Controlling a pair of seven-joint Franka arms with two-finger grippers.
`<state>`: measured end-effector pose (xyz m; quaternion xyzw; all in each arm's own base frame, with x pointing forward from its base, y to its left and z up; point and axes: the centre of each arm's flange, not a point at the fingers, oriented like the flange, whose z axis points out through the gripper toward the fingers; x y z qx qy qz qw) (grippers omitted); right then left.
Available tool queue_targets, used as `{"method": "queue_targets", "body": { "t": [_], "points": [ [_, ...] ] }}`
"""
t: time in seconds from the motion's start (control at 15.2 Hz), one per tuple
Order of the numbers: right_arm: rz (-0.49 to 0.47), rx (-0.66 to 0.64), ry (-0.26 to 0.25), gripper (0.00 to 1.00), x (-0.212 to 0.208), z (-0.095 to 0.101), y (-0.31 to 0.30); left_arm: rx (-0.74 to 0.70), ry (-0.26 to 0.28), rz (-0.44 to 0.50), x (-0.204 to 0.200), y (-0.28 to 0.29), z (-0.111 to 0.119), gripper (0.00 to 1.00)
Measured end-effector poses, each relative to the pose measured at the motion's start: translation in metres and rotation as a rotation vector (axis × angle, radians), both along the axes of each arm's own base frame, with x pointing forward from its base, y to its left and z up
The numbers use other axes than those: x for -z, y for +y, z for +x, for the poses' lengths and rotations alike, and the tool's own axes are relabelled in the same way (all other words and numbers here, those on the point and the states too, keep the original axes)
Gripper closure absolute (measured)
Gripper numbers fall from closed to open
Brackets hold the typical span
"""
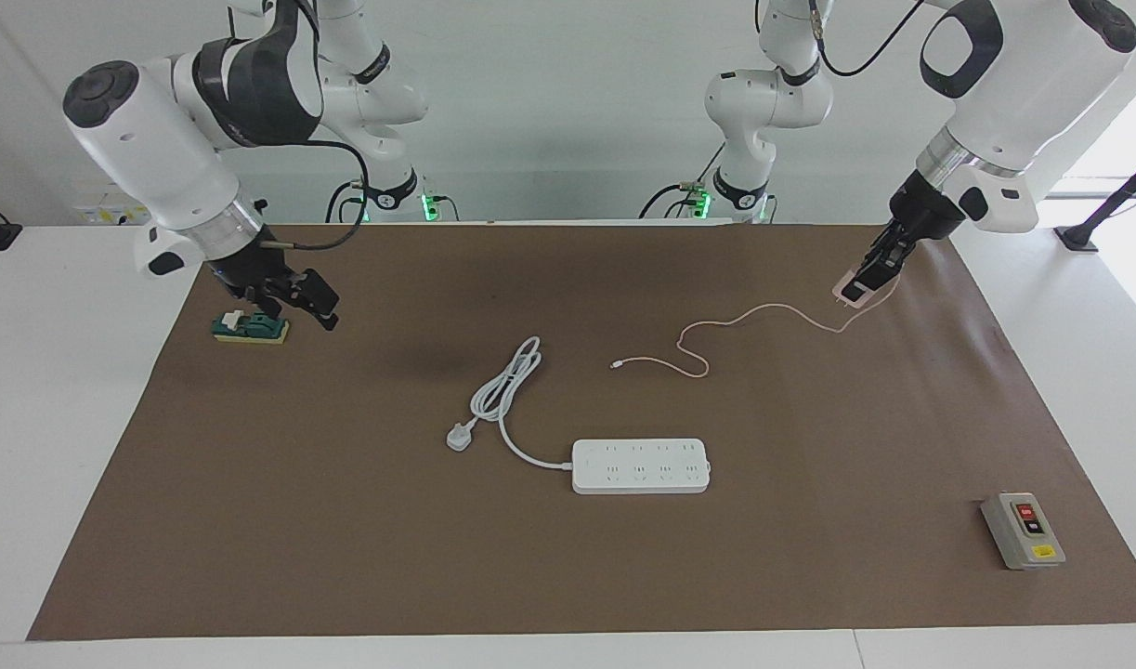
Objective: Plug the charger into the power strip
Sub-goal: 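Move the charger with the left gripper to the power strip's end socket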
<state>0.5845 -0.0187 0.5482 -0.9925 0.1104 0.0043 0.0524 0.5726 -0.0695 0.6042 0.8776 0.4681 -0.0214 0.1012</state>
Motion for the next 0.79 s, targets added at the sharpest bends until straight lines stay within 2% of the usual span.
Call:
{"method": "queue_targets", "body": {
  "t": [0.2,0.53,0.79],
  "points": [
    [-0.078,-0.160,-0.035,0.00,-0.020,-0.010,-0.025,-0.185,0.036,0.069,0.014,-0.027,0.004,0.69],
    [-0.093,-0.290,0.017,0.00,-0.056,-0.048,-0.033,-0.426,0.050,0.102,0.047,-0.090,0.014,0.69],
    [-0.105,-0.321,0.023,0.00,-0.058,-0.052,-0.041,-0.494,0.114,0.144,0.104,-0.155,0.023,0.69]
  ]
}}
